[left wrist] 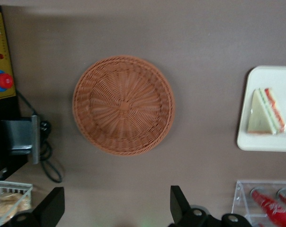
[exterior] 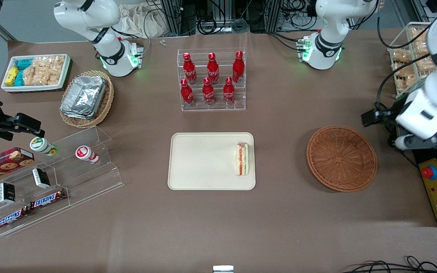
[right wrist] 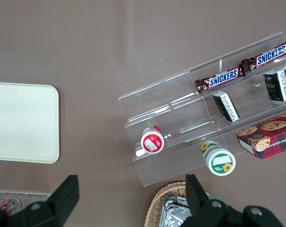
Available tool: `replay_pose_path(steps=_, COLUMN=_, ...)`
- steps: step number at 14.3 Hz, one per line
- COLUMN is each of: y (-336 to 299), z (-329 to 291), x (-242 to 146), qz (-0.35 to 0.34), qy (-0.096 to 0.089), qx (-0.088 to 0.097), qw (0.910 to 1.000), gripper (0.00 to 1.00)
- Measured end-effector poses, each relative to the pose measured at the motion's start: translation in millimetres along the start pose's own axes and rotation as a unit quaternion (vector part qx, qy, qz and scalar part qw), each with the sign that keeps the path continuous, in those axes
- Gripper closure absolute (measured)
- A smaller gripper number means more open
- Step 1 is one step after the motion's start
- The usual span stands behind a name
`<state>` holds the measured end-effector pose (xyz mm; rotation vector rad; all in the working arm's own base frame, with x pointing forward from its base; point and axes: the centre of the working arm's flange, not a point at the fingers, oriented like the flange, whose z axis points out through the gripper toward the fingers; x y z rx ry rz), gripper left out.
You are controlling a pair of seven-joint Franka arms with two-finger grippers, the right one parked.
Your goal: Place sandwich from basket to tray
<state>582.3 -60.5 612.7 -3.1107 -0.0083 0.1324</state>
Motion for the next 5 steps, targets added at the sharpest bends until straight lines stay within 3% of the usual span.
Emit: replay_pose_path(steps=5, y=-62, z=-25, x=-56, qz=0.001, qy=0.012, qx=0.0, qw=0.9999, gripper=0.0)
